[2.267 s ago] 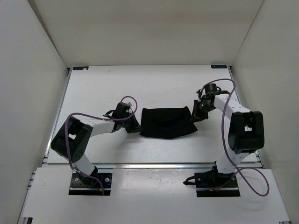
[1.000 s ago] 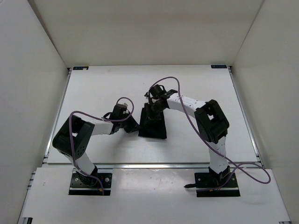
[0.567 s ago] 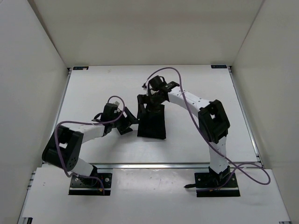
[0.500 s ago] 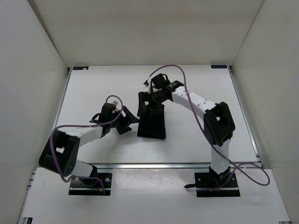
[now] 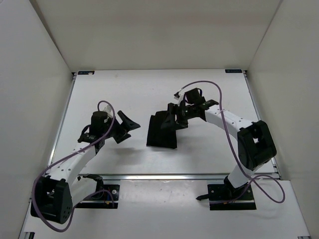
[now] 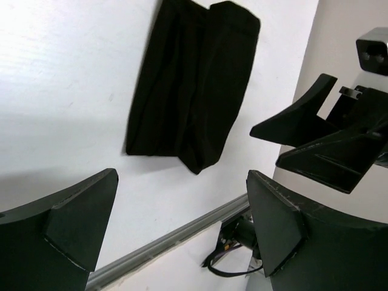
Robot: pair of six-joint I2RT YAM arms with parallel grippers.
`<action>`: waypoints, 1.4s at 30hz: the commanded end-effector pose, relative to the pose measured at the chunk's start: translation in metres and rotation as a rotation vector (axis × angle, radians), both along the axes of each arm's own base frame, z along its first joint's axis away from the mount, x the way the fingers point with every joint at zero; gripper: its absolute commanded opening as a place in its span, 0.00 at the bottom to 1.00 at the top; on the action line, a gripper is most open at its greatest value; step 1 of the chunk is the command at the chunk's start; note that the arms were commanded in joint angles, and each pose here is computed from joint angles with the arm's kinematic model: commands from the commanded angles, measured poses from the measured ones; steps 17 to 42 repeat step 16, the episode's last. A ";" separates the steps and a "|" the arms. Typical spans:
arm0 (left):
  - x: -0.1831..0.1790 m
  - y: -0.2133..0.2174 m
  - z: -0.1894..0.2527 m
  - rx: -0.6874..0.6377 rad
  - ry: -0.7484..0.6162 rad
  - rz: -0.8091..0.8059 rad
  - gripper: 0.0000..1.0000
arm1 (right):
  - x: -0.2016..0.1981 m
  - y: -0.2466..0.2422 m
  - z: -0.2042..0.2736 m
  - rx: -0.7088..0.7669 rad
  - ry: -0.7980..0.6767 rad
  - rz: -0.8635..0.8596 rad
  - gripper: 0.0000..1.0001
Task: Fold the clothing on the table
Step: Fold the skirt
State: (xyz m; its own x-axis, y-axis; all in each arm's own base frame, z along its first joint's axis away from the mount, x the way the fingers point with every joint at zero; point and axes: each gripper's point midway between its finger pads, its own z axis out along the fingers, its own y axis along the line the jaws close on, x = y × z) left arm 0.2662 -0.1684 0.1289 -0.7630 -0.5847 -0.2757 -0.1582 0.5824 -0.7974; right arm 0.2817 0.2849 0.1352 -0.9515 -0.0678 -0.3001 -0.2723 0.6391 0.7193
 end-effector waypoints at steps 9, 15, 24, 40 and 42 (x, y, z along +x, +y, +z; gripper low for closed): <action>-0.022 0.010 -0.001 0.086 0.014 -0.073 0.98 | -0.025 -0.031 0.104 0.576 -0.131 0.041 0.99; -0.023 0.010 -0.003 0.084 0.014 -0.077 0.99 | -0.027 -0.046 0.135 0.661 -0.197 0.055 0.99; -0.022 0.009 0.000 0.088 0.005 -0.082 0.99 | -0.028 -0.045 0.138 0.665 -0.218 0.067 0.99; -0.022 0.009 0.000 0.088 0.005 -0.082 0.99 | -0.028 -0.045 0.138 0.665 -0.218 0.067 0.99; -0.022 0.009 0.000 0.088 0.005 -0.082 0.99 | -0.028 -0.045 0.138 0.665 -0.218 0.067 0.99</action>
